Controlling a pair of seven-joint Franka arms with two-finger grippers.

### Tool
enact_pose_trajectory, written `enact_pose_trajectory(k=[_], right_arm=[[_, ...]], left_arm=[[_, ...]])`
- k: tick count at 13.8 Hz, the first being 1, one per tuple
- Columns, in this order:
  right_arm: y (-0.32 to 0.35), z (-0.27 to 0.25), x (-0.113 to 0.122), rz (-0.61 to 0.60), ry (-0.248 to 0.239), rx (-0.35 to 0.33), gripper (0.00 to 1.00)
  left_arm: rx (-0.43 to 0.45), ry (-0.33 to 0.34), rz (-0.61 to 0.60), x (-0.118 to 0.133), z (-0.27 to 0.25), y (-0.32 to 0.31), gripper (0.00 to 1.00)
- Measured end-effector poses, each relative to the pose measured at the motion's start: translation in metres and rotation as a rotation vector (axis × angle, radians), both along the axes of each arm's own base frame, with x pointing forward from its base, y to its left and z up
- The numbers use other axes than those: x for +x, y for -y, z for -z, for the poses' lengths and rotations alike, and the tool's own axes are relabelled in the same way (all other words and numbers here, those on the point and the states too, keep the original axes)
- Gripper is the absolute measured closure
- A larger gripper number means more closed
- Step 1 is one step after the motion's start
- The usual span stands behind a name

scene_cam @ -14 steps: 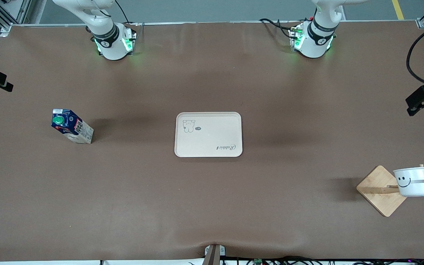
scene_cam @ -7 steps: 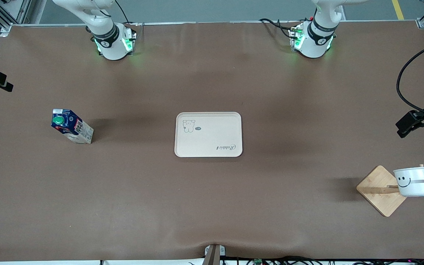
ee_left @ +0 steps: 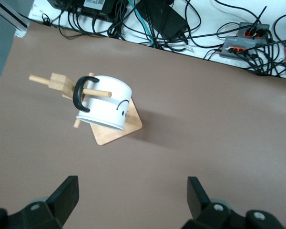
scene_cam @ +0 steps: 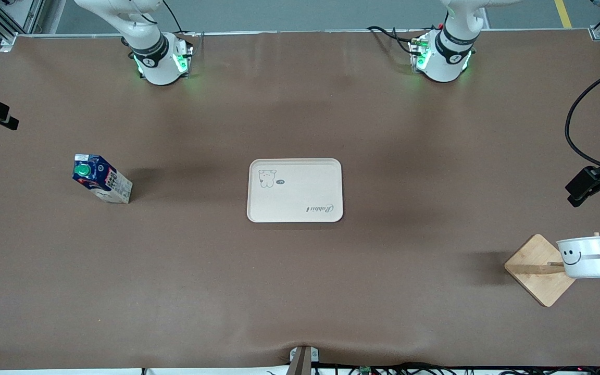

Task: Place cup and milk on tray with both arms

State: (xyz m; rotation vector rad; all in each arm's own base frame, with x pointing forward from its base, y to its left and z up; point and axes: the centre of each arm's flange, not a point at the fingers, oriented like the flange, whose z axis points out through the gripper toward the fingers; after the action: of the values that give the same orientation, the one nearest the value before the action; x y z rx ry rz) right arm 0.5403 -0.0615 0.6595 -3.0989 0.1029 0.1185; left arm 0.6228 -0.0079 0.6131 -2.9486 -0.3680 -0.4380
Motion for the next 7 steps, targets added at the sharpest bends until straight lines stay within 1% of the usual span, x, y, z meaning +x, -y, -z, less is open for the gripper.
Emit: enact_pose_trajectory(k=[3,7], right_arm=[[0.000,0.000,0.000,0.000,0.000,0.000,0.00],[0.001,0.003,0.002,0.002,-0.005,0.000,0.00]], left_arm=[[0.022,-0.010,0.015,0.003,0.005,-0.001,0.00],[0.026,-0.038,0.013,0.010,0.022,-0.008,0.00]])
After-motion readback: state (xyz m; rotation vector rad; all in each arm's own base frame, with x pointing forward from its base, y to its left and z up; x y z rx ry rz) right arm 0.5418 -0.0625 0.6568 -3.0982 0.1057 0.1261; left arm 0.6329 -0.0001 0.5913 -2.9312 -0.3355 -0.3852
